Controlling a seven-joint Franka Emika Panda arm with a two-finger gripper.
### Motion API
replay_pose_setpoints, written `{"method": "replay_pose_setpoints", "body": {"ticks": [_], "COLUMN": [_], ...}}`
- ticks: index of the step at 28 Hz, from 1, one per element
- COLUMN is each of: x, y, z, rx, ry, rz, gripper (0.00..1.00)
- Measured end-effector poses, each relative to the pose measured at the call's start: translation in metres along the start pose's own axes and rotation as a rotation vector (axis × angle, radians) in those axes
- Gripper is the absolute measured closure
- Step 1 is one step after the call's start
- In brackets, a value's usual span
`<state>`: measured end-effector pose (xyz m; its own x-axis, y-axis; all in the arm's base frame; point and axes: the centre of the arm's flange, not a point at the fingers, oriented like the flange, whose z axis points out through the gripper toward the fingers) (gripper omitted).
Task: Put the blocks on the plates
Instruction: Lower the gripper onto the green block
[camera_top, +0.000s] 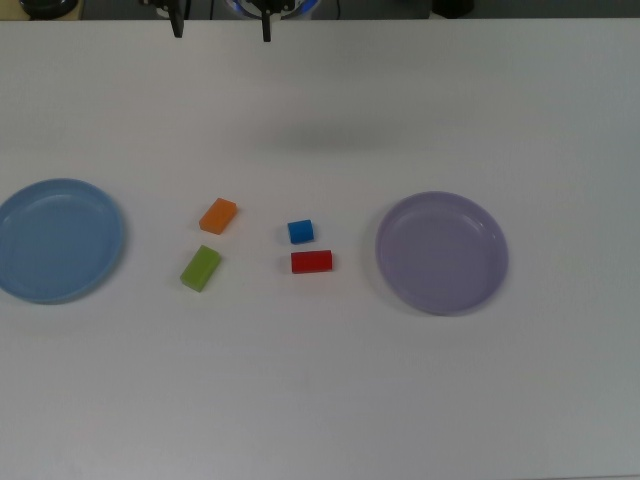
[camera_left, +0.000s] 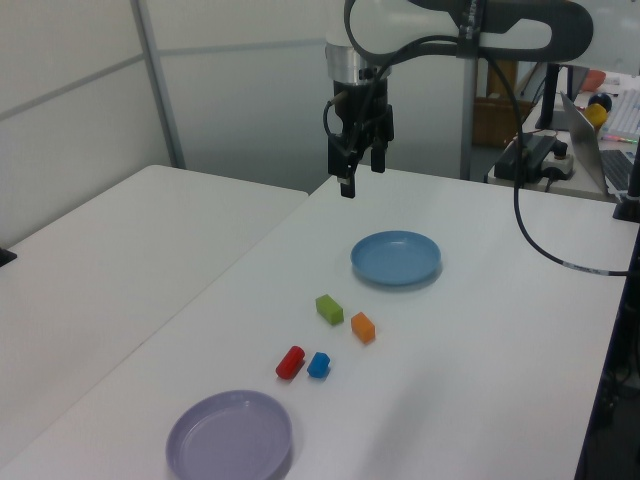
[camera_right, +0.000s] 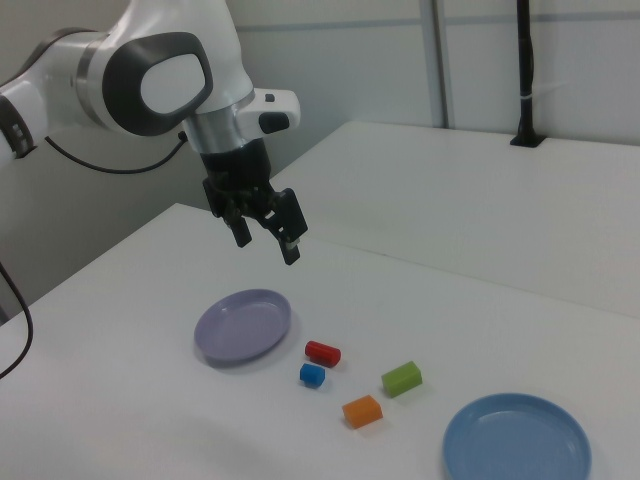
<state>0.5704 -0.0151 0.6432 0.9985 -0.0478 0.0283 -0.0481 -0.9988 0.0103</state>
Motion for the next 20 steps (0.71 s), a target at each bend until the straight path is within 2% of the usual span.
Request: {"method": "replay_pose_setpoints", "body": {"ticks": [1, 10, 16, 20], "x": [0.007, 0.007, 0.012, 0.019], "y": [-0.001, 0.002, 0.004, 0.007], "z": [0.014, 0.013, 0.010, 0.011], "rx": [0.003, 0.003, 0.004, -0.002], "ry": [-0.024, -0.021, 0.021, 0.060], "rz": [-0.004, 0.003, 0.003, -0.058], "gripper": [0.00, 0.00, 0.00, 0.00]}}
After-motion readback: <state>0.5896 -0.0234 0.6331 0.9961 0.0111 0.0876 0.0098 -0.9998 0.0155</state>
